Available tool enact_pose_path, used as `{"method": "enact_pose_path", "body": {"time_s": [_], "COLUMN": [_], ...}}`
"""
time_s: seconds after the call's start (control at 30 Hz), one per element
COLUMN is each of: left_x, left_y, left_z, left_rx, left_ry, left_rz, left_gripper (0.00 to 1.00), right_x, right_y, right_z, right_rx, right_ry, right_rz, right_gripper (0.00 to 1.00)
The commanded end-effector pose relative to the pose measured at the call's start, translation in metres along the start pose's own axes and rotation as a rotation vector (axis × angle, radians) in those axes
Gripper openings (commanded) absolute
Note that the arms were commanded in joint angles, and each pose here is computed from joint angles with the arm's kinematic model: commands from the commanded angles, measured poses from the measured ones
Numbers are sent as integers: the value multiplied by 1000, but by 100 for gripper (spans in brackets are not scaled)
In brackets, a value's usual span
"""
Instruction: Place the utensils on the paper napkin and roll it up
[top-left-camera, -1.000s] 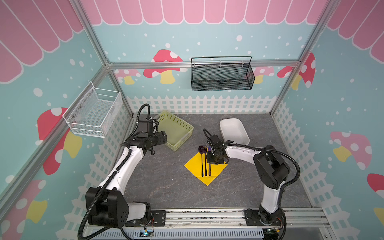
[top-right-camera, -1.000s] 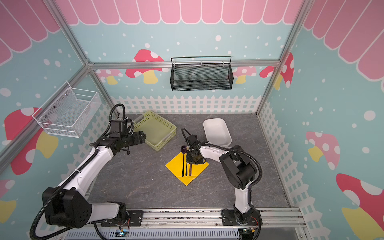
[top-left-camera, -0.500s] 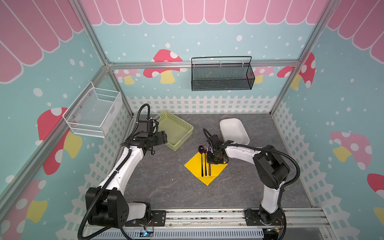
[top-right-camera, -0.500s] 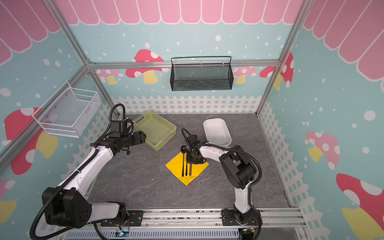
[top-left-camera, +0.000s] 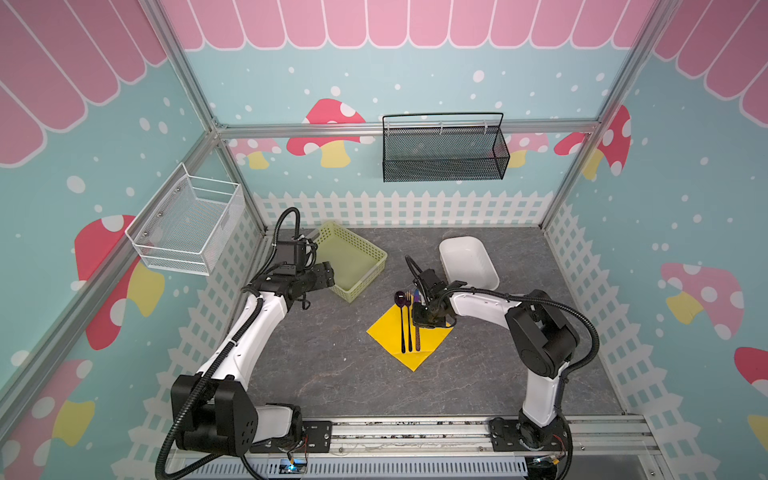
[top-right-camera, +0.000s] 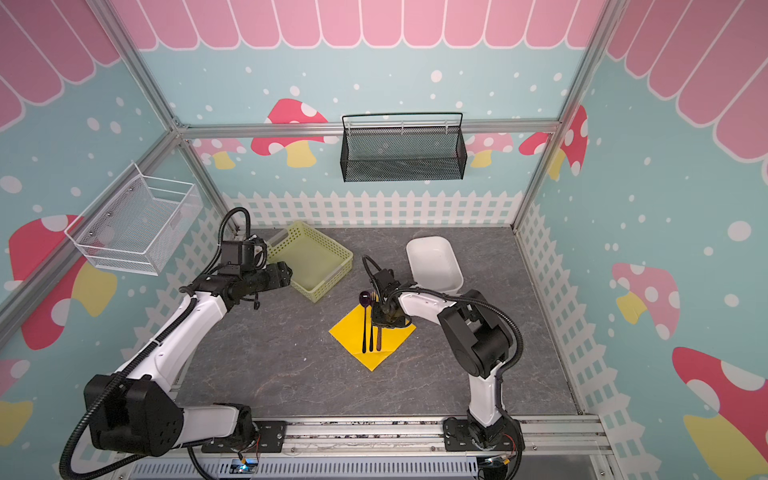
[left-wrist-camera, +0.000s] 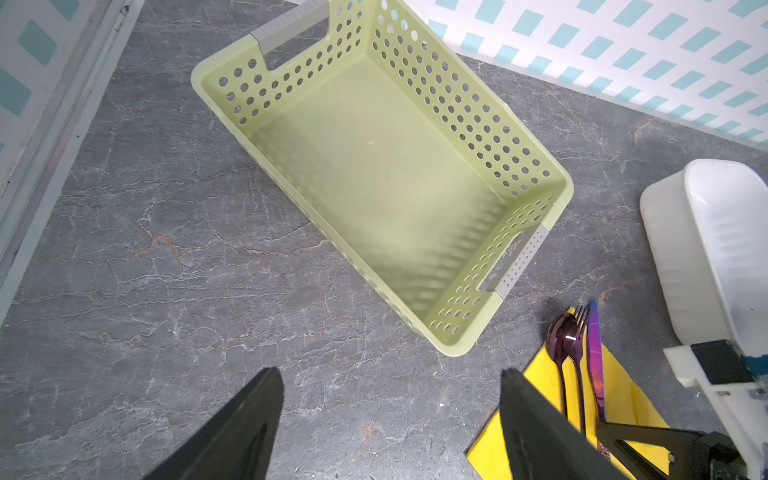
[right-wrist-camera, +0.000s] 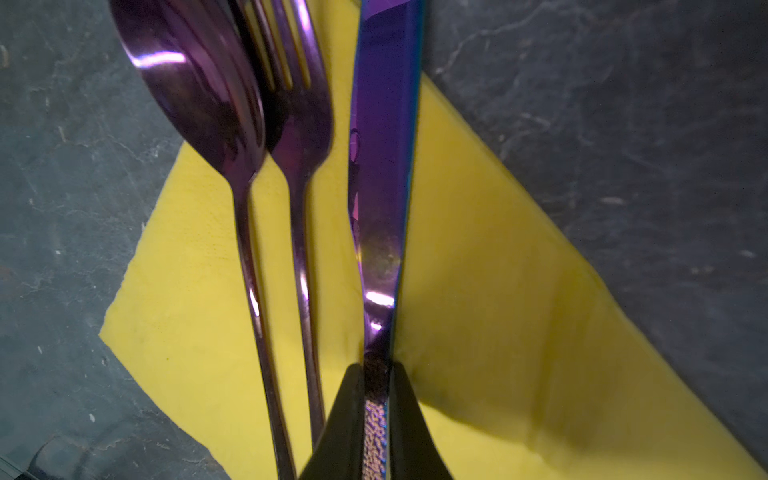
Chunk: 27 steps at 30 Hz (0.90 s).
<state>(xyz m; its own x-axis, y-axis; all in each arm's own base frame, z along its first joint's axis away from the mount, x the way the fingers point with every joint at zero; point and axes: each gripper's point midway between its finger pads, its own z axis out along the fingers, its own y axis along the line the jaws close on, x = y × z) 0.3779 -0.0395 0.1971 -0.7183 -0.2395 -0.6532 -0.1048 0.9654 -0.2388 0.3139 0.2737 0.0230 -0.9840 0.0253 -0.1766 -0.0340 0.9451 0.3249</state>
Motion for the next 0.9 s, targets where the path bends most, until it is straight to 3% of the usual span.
{"method": "enact_pose_path", "body": {"time_s": [0.0, 0.27, 0.47, 0.6, 0.87], "left_x": [-1, 1, 15, 33, 63], "left_y": [2, -4, -45, -69, -106], "left_z": [-1, 0, 8, 15, 32], "left_rx": [-2, 32, 179, 216, 284], "left_ry": [-8, 6, 70, 123, 222], "left_rz": [-16, -12, 32, 62, 32], "left_gripper": [84, 82, 65, 61, 37], "right_x": [6, -2, -10, -13, -9], "right_y": [-4, 6, 17, 27, 30], "right_z": [6, -6, -19, -27, -35], "right_rx": [8, -26, -100, -156, -270], "right_ry": [17, -22, -58, -68, -94], "right_rz": [-3, -7, 0, -10, -16], "right_gripper": [14, 22, 28, 28, 27]}}
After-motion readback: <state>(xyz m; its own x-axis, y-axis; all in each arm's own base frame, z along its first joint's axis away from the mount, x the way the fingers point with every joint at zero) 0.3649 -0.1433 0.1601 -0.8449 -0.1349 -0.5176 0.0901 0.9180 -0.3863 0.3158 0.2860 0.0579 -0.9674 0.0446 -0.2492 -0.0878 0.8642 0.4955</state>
